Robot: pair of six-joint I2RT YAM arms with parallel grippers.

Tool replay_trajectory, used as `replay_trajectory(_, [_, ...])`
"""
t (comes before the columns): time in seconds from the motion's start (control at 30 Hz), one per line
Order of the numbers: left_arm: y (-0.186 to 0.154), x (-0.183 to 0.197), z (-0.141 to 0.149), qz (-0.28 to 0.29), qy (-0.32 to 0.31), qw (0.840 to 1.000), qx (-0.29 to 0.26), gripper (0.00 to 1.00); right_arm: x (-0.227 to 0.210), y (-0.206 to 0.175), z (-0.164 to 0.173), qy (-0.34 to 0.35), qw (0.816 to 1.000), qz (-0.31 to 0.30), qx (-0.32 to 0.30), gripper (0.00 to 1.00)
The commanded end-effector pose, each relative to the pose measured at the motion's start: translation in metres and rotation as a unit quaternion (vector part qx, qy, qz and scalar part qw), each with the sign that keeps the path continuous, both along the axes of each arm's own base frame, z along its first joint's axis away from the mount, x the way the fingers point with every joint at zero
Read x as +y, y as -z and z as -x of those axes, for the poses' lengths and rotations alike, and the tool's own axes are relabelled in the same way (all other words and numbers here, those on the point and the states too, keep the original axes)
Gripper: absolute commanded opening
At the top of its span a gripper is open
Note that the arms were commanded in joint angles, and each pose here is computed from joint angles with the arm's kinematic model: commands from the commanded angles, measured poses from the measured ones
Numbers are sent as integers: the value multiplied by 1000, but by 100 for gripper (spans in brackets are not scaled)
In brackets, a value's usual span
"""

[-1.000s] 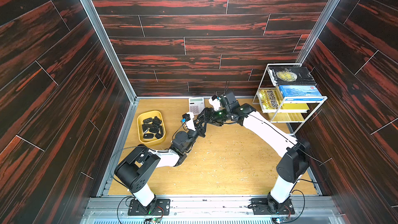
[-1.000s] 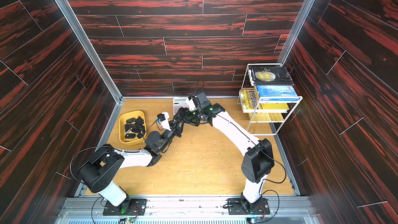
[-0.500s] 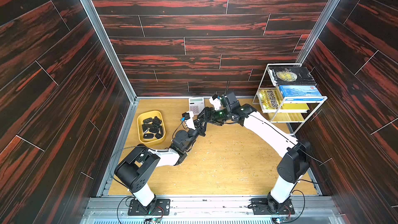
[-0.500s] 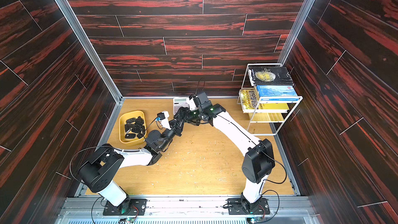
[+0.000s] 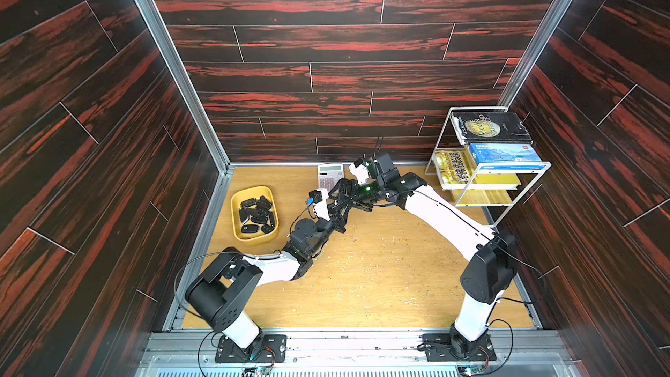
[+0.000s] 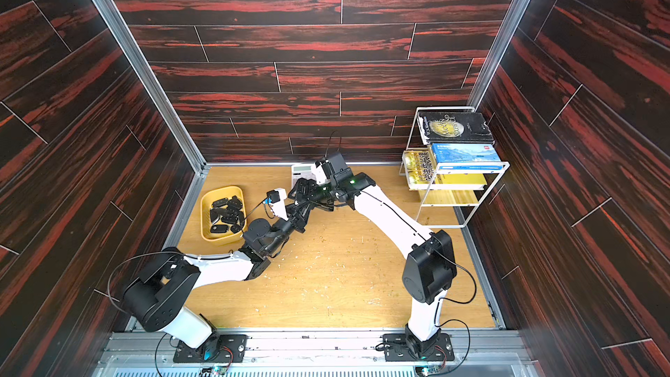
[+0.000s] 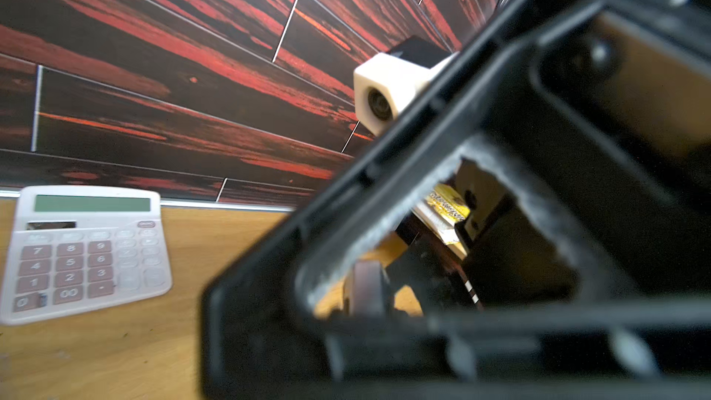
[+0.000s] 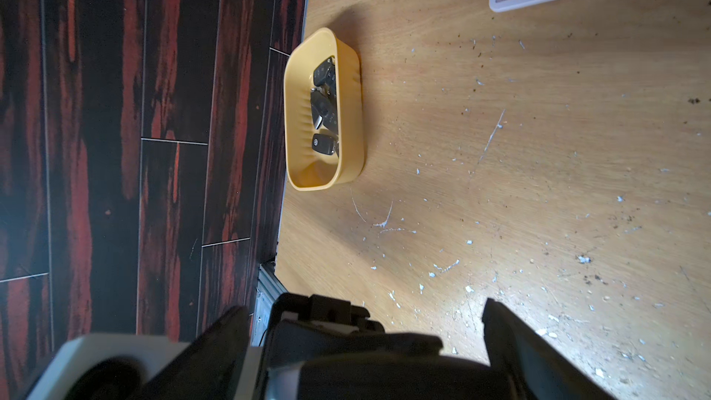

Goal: Place the car key into the storage box
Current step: Pick up the car key from the center of the board, then place the car key in the storage box.

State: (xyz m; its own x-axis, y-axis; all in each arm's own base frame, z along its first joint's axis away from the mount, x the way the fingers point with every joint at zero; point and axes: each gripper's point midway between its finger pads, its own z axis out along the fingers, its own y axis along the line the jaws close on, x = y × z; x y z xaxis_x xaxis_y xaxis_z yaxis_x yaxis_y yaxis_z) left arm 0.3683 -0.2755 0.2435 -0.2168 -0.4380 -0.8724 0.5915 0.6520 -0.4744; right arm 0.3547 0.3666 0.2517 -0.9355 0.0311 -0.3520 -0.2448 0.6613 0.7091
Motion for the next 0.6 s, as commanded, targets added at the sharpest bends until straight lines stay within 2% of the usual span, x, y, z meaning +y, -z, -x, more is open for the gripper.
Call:
replay_trajectory(0.0, [10, 14, -4, -32, 0, 999, 39, 0, 5, -11, -1, -5, 1000, -7, -15, 99])
replay_trajectory(0.2, [24, 52, -2, -96, -27, 988, 117, 0, -4, -23, -13, 10, 998, -38, -44, 99])
replay_trajectory(0.33, [27, 86, 14, -197, -69, 962, 179, 0, -14, -22, -21, 16, 998, -46, -49, 99])
replay_trajectory(0.43, [19, 122, 22, -240, -130, 939, 209, 0, -18, -21, -20, 12, 997, -47, -55, 98])
replay_trajectory(0.57, [16, 167, 27, -273, -167, 907, 274, 0, -21, -9, -11, -3, 998, -43, -52, 99])
